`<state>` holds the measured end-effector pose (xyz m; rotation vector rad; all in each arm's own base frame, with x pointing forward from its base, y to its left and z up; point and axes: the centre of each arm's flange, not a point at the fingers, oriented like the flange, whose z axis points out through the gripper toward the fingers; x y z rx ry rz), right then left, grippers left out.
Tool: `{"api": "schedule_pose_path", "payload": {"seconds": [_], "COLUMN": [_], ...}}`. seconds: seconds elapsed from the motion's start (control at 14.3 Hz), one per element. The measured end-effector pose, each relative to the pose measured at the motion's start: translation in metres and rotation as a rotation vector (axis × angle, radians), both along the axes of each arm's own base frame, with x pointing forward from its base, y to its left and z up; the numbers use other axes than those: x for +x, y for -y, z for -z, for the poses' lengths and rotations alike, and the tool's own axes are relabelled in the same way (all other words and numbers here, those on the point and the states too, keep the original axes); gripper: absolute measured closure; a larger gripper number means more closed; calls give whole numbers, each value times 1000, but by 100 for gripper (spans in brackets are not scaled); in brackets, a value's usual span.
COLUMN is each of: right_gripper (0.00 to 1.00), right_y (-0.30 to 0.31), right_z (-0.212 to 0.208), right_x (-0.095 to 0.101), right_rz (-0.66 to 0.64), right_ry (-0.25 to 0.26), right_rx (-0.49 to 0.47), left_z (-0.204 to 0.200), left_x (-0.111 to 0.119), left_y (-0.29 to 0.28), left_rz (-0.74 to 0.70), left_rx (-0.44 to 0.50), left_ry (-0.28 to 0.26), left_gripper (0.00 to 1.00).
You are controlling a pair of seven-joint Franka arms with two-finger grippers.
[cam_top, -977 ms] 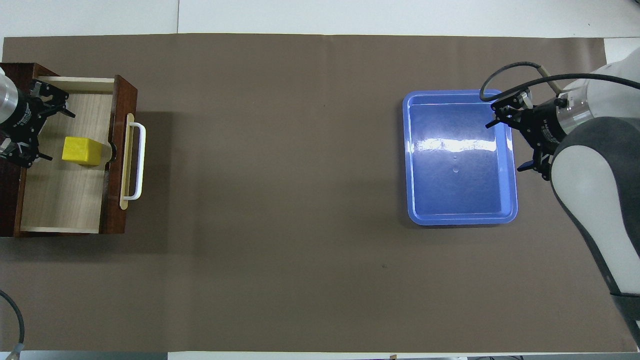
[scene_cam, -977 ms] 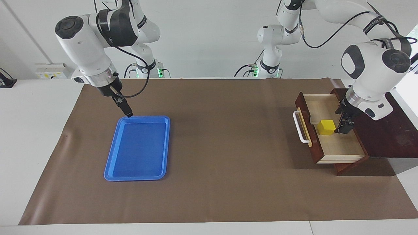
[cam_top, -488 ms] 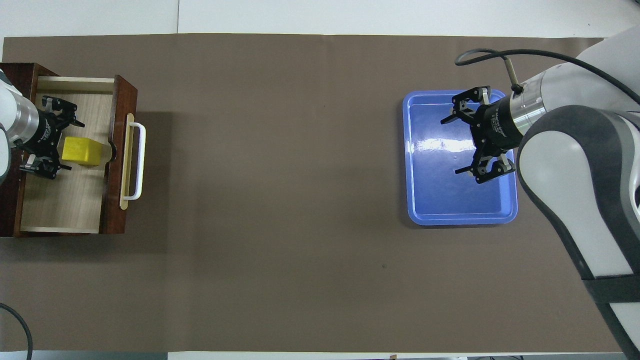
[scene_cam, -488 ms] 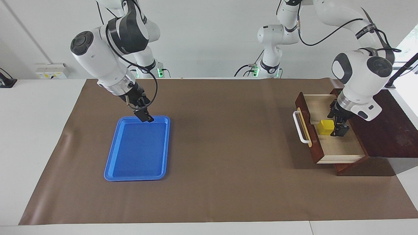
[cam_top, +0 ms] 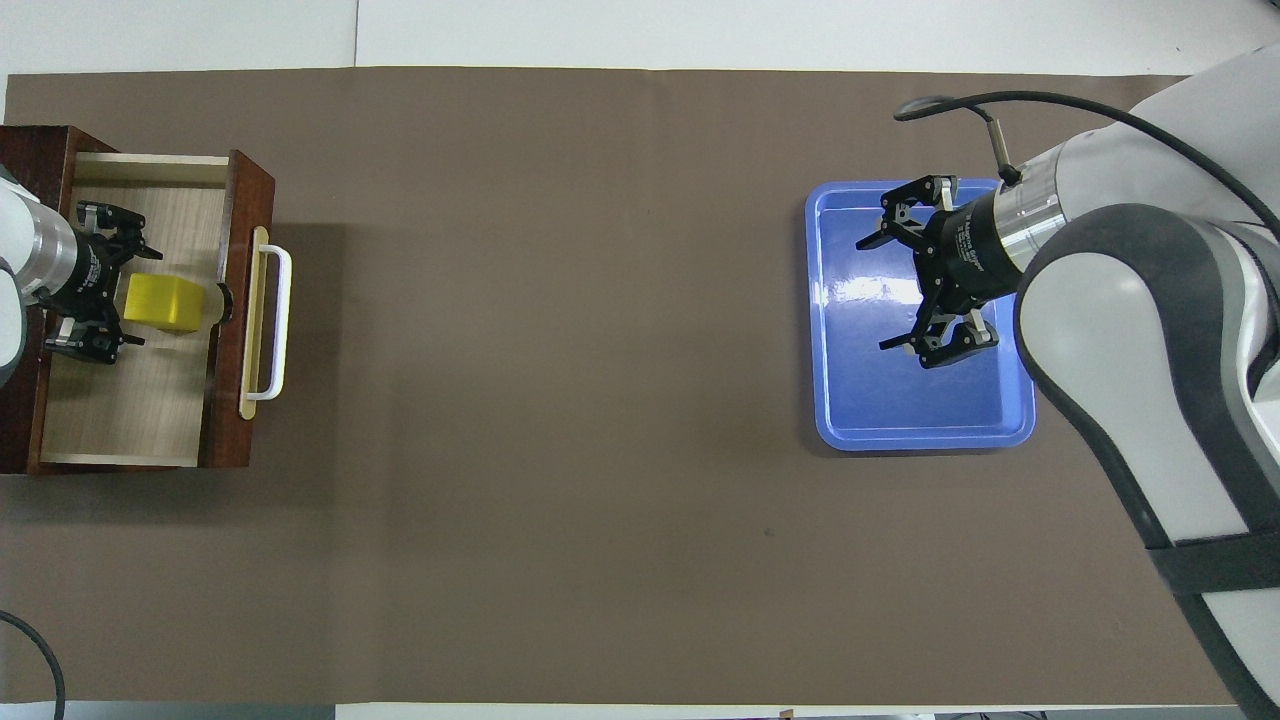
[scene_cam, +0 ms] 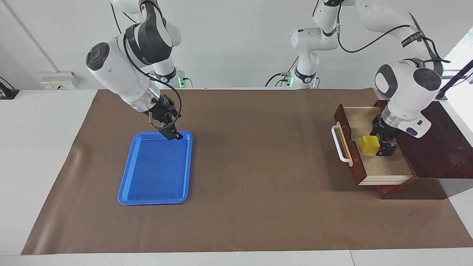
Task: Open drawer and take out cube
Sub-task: 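Grasp the yellow cube with the left gripper while the right gripper advances, then lift the cube with the left gripper while the right gripper approaches it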
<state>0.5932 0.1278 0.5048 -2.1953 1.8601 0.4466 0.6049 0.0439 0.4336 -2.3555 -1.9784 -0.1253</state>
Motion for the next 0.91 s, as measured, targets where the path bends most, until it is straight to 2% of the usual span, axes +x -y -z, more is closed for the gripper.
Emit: {"api": "schedule_pose_path", "payload": {"seconds": [0.07,0.21,0.28,0.63,0.91], "right_gripper": [0,0,0,0,0], "right_y": [-2,-6,-7,-11,-15], "right_z": [4,9,12,12,7], "right_x": [1,3,3,3,5], "right_rz": [-3,-4,-5,6,-7], "right_ry": [-4,-1,-3,-12,4], "right_rx": [-1,-3,-3,36,91], "left_z": [0,-1,-1,-15,-80], "left_x": [0,0,0,4,14], "left_y": [1,4,5,7,40], "left_rz": [-15,-40,-49,-57,-51], "left_rx": [-1,-21,-35,-50,-110], "left_ry": [2,7,9,6,-33], "left_gripper": [6,28,43,45,45]}}
